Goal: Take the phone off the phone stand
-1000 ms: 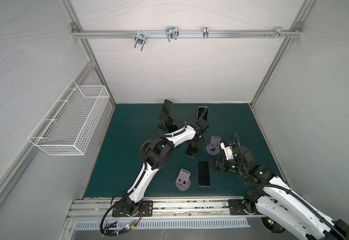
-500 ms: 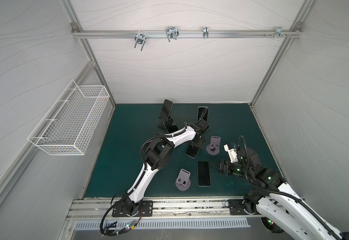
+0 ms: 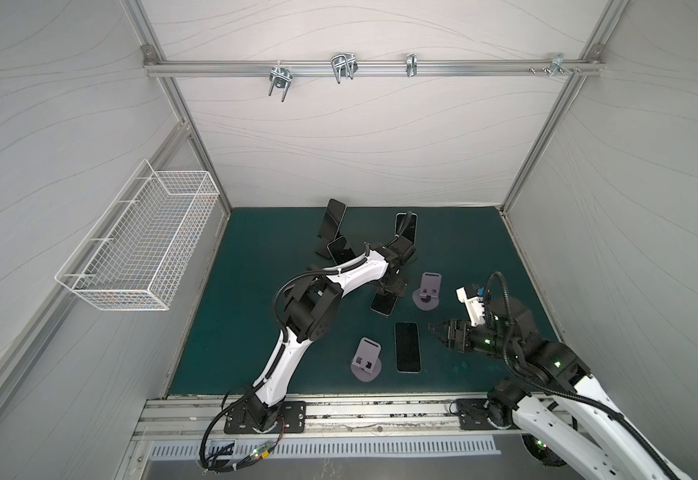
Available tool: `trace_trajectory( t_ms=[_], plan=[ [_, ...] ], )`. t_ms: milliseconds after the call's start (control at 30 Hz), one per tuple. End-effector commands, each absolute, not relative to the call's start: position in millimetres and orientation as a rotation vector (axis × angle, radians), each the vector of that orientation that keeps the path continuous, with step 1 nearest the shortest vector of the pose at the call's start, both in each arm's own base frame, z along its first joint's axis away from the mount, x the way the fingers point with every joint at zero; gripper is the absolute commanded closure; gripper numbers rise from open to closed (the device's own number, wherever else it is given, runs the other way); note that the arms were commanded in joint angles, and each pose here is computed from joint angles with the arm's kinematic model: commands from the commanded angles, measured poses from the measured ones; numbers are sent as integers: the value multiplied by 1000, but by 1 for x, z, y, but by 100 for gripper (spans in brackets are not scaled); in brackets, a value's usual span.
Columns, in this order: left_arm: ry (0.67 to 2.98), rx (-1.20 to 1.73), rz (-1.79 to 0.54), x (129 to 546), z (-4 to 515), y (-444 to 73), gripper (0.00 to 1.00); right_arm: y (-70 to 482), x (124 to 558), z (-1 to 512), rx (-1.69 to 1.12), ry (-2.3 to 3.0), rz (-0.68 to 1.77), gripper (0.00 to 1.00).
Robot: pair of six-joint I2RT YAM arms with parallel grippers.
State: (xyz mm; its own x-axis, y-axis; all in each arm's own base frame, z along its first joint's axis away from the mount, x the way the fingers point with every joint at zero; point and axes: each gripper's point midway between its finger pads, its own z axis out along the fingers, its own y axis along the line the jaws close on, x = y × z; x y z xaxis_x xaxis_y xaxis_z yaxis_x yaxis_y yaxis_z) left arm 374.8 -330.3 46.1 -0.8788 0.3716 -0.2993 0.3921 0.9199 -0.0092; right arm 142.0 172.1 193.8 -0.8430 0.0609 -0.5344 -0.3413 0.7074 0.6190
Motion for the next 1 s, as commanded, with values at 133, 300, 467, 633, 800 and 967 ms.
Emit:
trace_trajectory(
  t_ms=[133,300,467,633,800,967],
  plan=[
    [2644,558,-157,363,126,-327,10,173,127,199,-251,2433,990,27],
    [2567,561,-153,351,167,-319,10,181,123,201,-274,2427,983,28],
    [2498,549,-156,333,200,-306,10,196,122,203,-332,2427,970,28],
    [2452,522,-220,312,227,-287,10,217,119,205,-418,2429,934,28],
    [2434,494,-220,291,242,-262,10,239,114,206,-524,2415,878,27],
    [2424,448,-229,272,243,-237,10,259,107,202,-625,2400,817,27]
  ],
)
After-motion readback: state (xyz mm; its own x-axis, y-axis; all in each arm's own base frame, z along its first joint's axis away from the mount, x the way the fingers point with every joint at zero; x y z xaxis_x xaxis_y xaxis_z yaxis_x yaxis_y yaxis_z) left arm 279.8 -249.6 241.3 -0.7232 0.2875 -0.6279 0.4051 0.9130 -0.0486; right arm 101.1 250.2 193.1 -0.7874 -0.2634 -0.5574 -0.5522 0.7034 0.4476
